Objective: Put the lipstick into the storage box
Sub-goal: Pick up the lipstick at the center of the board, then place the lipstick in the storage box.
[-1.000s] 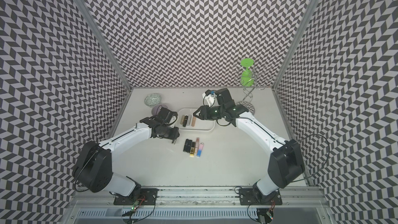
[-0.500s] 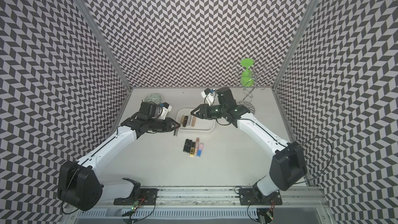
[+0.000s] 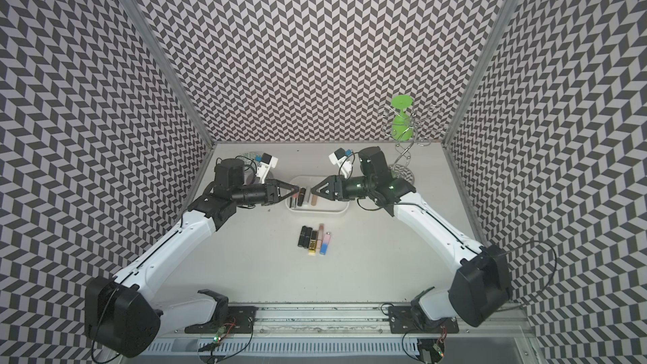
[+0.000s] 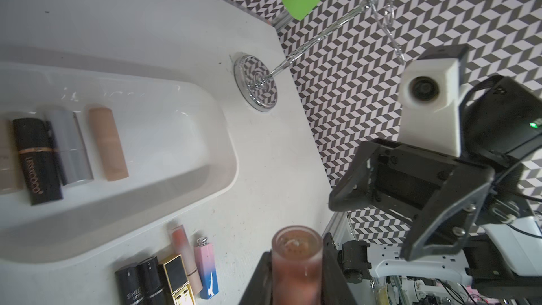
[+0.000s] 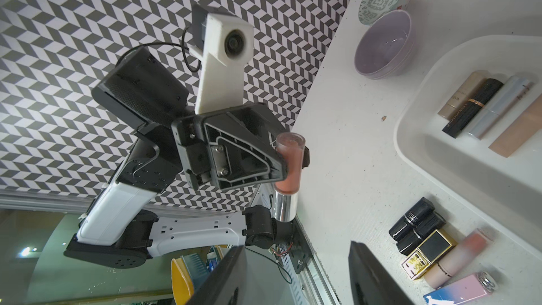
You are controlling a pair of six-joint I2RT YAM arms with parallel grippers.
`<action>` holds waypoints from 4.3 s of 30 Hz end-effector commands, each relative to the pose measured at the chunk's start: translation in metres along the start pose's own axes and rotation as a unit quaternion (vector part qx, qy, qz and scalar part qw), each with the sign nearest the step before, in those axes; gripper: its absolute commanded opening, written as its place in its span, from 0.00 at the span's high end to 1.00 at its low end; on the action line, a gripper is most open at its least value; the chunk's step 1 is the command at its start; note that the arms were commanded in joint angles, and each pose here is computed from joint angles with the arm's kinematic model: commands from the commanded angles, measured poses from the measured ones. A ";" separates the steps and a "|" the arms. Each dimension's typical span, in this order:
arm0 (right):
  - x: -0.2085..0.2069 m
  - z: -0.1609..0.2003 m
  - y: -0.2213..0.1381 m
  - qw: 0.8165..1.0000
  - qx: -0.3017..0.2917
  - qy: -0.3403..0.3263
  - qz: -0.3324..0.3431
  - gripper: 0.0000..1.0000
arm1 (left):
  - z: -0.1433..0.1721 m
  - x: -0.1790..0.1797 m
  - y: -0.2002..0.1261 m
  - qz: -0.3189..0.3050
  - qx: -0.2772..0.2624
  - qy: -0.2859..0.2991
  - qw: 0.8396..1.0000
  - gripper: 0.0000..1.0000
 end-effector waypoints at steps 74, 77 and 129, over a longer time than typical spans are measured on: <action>-0.001 -0.028 0.025 0.994 -0.045 -0.023 0.101 0.83 | -0.034 -0.040 -0.022 -0.018 -0.072 0.049 0.996 0.01; -0.020 -0.032 0.027 0.985 -0.044 -0.018 0.165 0.83 | -0.030 -0.030 -0.029 -0.068 -0.075 0.053 0.993 0.01; -0.225 -0.016 0.112 0.943 0.097 0.088 0.307 0.79 | 0.095 0.105 0.000 -0.186 0.103 -0.038 0.976 0.01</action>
Point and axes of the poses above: each gripper's point midway between its finger pads, its own y axis out along the fingers, its own x axis along the line the jaws close on, z = x × y, the point moved 5 cm from there along -y, back along the fingers, and after that the axes turned 3 degrees about y, right-handed, at the moved point
